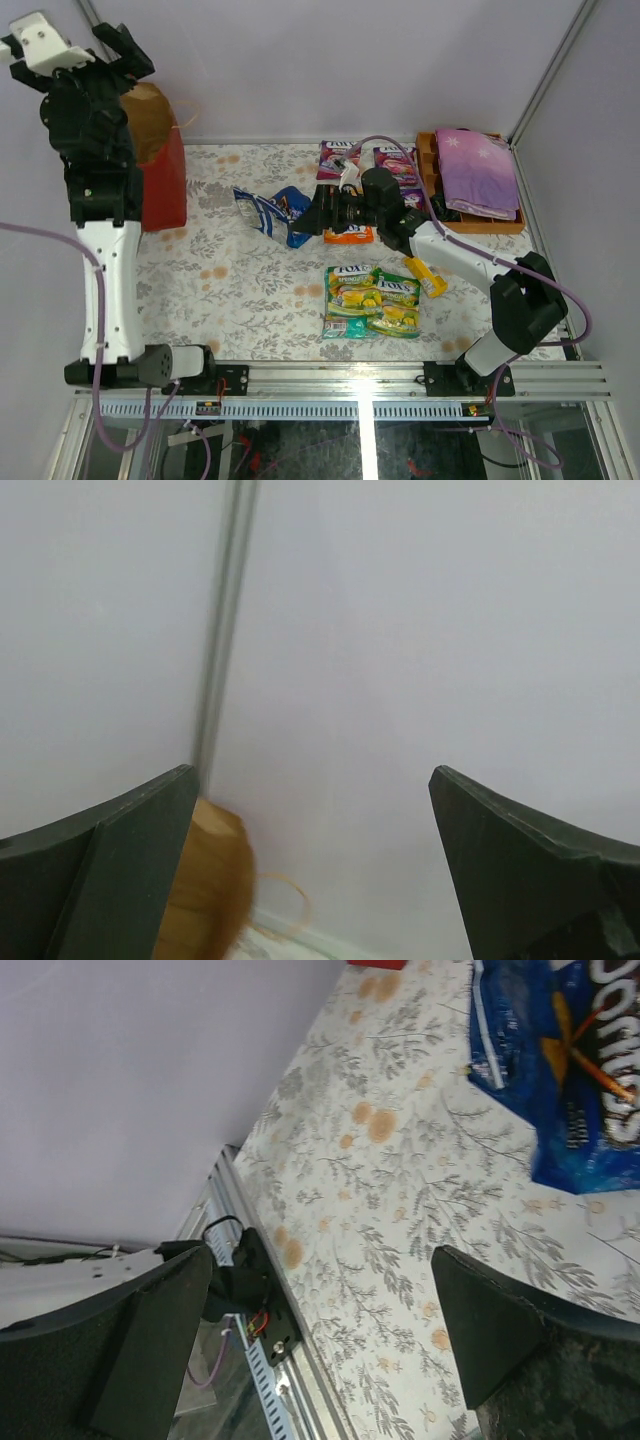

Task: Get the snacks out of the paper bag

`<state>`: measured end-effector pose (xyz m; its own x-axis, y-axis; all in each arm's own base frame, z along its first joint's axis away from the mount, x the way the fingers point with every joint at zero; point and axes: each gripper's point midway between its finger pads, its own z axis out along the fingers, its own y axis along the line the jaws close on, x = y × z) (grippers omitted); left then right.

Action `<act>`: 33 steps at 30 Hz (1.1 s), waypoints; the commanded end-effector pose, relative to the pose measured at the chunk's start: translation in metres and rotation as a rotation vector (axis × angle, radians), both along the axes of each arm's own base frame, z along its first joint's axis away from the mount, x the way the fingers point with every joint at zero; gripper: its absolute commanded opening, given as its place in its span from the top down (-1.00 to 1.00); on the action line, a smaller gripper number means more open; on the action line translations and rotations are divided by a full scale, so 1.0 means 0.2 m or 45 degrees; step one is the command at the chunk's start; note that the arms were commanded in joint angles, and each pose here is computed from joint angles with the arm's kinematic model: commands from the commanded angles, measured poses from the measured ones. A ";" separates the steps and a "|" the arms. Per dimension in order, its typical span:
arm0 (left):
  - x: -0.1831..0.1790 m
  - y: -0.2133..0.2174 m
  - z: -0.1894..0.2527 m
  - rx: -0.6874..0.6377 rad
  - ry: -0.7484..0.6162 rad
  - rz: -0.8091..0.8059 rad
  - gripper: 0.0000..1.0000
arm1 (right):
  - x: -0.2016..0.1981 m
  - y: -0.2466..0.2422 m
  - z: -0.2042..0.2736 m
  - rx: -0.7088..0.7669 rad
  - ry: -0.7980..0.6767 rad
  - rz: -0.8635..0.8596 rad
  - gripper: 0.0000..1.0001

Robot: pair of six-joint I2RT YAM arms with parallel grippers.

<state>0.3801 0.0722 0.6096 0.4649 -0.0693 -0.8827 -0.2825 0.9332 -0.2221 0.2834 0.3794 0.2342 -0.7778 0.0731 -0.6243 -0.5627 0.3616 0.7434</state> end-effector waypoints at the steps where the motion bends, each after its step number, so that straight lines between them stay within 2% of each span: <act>1: 0.09 -0.19 -0.55 -0.387 0.356 -0.254 -0.99 | 0.12 -0.07 0.10 -0.071 -0.134 -0.174 -0.99; 4: -0.01 -0.48 -0.85 -0.451 0.459 -0.455 -0.99 | 0.14 -0.14 0.11 -0.111 -0.181 -0.252 -0.99; 8: -0.16 -0.74 -1.29 -0.505 0.645 -0.528 -0.99 | 0.13 -0.25 0.15 -0.128 -0.227 -0.322 -0.99; 12: -0.23 -0.82 -1.71 -0.640 0.869 -0.485 -0.99 | 0.10 -0.33 0.17 -0.124 -0.245 -0.372 -0.99; 16: -0.20 -0.84 -1.95 -0.678 0.991 -0.432 -0.99 | 0.06 -0.34 0.19 -0.076 -0.238 -0.382 -0.99; 19: -0.17 -0.77 -1.90 -0.630 0.969 -0.327 -1.00 | 0.05 -0.36 0.14 -0.102 -0.213 -0.384 -0.99; 26: -0.11 -0.42 -1.40 -0.345 0.904 -0.026 -0.99 | 0.03 -0.37 0.08 -0.107 -0.180 -0.390 -0.99; 29: 0.03 -0.29 -1.26 -0.250 0.973 0.011 -0.99 | 0.03 -0.33 0.07 -0.072 -0.153 -0.347 -0.99; 33: 0.21 -0.08 -1.18 -0.264 1.040 0.017 -0.99 | 0.01 -0.30 0.07 -0.050 -0.143 -0.308 -0.99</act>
<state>0.4000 0.0185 0.3950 -0.1319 -0.3563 -0.9250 -0.4226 0.8643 -0.2727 0.2841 0.3107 0.2291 -0.6886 0.1974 -0.6977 -0.4881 0.5854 0.6474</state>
